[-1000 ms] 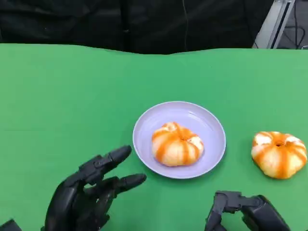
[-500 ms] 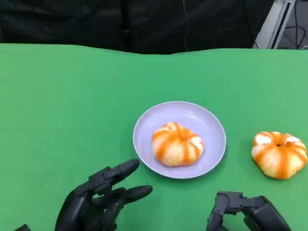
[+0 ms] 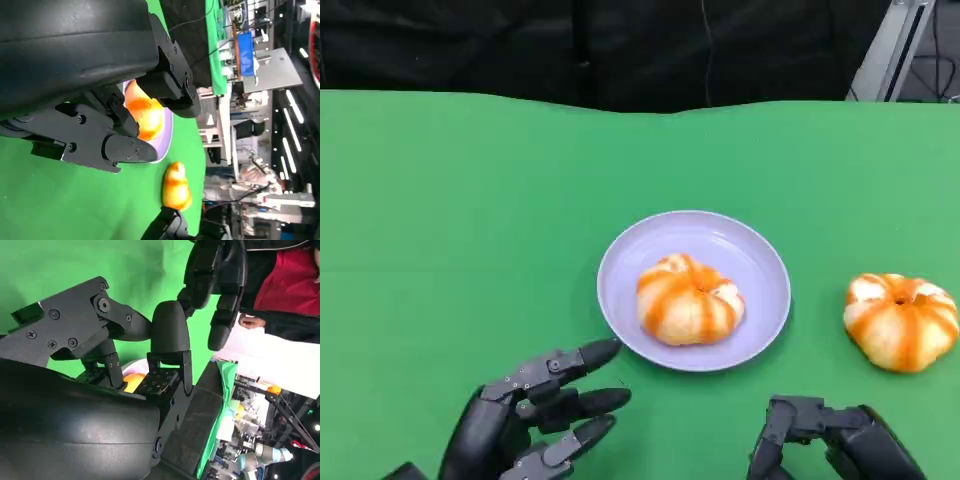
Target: Grasp the bread from the table and place it into the plate.
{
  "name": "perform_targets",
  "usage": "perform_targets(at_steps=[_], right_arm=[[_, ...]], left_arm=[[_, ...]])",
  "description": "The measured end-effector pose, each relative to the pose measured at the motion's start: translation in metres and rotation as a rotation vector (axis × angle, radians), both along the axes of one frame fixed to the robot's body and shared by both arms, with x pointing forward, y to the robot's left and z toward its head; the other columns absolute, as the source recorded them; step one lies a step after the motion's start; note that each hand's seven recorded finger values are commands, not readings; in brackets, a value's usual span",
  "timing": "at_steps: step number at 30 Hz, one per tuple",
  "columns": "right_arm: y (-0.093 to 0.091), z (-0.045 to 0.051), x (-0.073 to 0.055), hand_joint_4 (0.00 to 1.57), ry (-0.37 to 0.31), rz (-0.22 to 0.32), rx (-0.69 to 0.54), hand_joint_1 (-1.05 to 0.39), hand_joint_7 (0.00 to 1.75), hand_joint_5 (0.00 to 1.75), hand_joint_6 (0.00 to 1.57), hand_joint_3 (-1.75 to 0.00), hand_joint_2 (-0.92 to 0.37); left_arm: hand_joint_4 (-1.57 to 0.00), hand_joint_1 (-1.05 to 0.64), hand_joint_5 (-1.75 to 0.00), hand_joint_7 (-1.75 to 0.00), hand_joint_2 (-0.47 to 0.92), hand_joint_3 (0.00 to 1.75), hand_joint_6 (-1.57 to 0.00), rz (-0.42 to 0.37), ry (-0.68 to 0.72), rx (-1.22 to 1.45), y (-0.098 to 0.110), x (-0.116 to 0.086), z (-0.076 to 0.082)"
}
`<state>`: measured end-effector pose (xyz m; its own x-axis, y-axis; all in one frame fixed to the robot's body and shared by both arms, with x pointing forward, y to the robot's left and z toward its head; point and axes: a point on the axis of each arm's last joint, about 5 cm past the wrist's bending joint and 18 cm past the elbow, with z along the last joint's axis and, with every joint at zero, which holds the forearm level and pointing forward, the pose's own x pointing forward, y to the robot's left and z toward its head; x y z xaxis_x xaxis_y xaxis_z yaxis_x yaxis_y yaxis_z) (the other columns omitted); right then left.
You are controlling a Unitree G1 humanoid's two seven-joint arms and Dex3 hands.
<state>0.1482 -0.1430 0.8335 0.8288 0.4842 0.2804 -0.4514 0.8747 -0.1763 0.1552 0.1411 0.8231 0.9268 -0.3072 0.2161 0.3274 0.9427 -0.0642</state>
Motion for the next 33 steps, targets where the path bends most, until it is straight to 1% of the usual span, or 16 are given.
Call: perform_targets(at_steps=[1,2,3,4,5,6,7,9,12,16,22,25,33], right_arm=[[0.000,0.0000,0.000,0.79,0.000,0.000,0.000,-0.28,1.35,1.57,0.77,-0.87,-0.65],[0.000,-0.0001,0.000,0.79,0.001,0.000,0.000,-0.28,1.35,1.57,0.77,-0.87,-0.65],[0.000,-0.0001,0.000,0.79,0.001,0.000,0.000,-0.27,1.35,1.57,0.77,-0.87,-0.65],[0.000,-0.0001,0.000,0.79,0.001,-0.001,0.000,-0.27,1.35,1.56,0.77,-0.87,-0.65],[0.000,-0.0001,0.000,0.79,0.001,-0.001,-0.001,-0.27,1.35,1.56,0.77,-0.87,-0.65],[0.000,-0.0001,0.000,0.79,0.001,-0.001,-0.001,-0.27,1.35,1.56,0.77,-0.87,-0.65],[0.000,-0.0001,0.000,0.79,0.001,-0.001,-0.001,-0.27,1.35,1.56,0.77,-0.87,-0.65],[0.000,-0.0001,0.000,0.78,0.001,-0.001,-0.001,-0.27,1.35,1.56,0.77,-0.87,-0.65],[0.000,-0.0001,0.000,0.78,0.001,0.000,-0.001,-0.27,1.35,1.56,0.77,-0.87,-0.65],[0.000,-0.0002,0.000,0.78,0.001,-0.001,-0.001,-0.27,1.35,1.56,0.77,-0.87,-0.65],[0.000,-0.0001,0.000,0.78,0.000,-0.001,-0.001,-0.26,1.34,1.55,0.77,-0.87,-0.65],[0.000,0.0001,0.000,0.78,0.001,-0.001,-0.001,-0.25,1.34,1.56,0.77,-0.87,-0.65],[0.000,0.0000,0.000,0.78,0.003,0.001,0.000,-0.25,1.34,1.56,0.77,-0.86,-0.65]], left_arm=[[-1.22,0.06,-0.12,-0.09,0.92,0.43,-1.13,-0.001,-0.007,0.007,-0.001,0.000,0.000],[-1.24,0.05,-0.16,-0.07,0.89,0.50,-1.21,-0.007,-0.015,0.015,-0.002,0.001,0.000],[-1.27,0.02,-0.26,-0.08,0.84,0.58,-1.29,-0.015,-0.024,0.023,-0.003,0.002,0.000],[-1.19,0.00,-0.58,-0.11,0.76,0.70,-1.37,-0.018,-0.034,0.033,-0.004,0.003,0.000],[-1.10,-0.01,-0.85,-0.21,0.71,0.80,-1.37,-0.023,-0.045,0.049,-0.005,0.003,0.000],[-1.03,-0.01,-1.07,-0.51,0.66,0.90,-1.26,-0.033,-0.055,0.067,-0.006,0.004,0.000],[-1.01,-0.02,-1.18,-0.72,0.62,0.96,-1.17,-0.039,-0.059,0.077,-0.006,0.004,-0.001],[-0.97,-0.03,-1.33,-0.99,0.52,1.10,-1.06,-0.051,-0.060,0.085,-0.008,0.004,-0.004],[-0.95,-0.06,-1.42,-1.09,0.46,1.19,-1.02,-0.062,-0.060,0.085,-0.009,0.003,-0.006],[-0.92,-0.07,-1.47,-1.15,0.44,1.22,-0.99,-0.078,-0.063,0.085,-0.012,0.002,-0.009],[-0.88,-0.08,-1.53,-1.23,0.48,1.19,-0.94,-0.100,-0.071,0.092,-0.015,0.005,-0.010],[-0.87,-0.10,-1.55,-1.26,0.48,1.21,-0.93,-0.102,-0.070,0.092,-0.015,0.005,-0.011],[-0.86,-0.10,-1.58,-1.28,0.48,1.20,-0.91,-0.100,-0.071,0.088,-0.015,0.004,-0.011]])
